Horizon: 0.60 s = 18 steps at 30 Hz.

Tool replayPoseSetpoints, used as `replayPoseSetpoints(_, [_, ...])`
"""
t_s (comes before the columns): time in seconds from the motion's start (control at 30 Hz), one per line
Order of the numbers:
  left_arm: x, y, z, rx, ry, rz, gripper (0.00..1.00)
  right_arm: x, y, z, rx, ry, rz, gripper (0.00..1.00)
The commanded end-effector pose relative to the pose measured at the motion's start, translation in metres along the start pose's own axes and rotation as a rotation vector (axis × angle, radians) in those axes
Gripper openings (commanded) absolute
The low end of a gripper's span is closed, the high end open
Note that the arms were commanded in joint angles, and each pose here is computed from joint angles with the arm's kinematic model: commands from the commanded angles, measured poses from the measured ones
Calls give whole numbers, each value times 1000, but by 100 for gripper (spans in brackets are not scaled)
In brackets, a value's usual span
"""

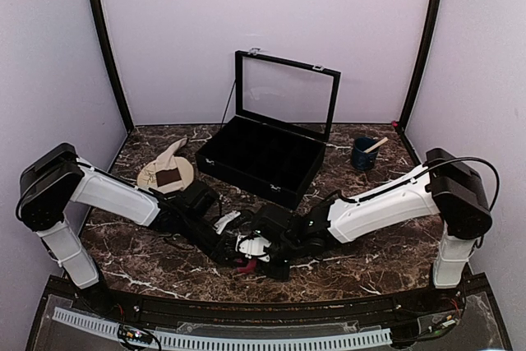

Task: Roll the socks
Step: Pass from the left arm to the right, then place the sock in the storage box.

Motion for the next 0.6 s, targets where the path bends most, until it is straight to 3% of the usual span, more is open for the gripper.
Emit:
replayPoseSetpoints(0.0, [-12, 30, -15, -123, -52, 180, 46, 19, 21, -53, 101, 206, 126, 0])
replayPoseSetpoints(0.57, [-73, 33, 9, -238, -437, 391, 48, 1, 7, -41, 280, 120, 117, 0])
Point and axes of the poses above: each gripper's point midway between its finger pads, its own x axis out along the fingers, its own y axis along the line the jaws close on, z = x × y, the point moved 6 cm from there along -x, back along the fingers, and after that the axes turned 9 degrees about -x, right-handed, at the moved point
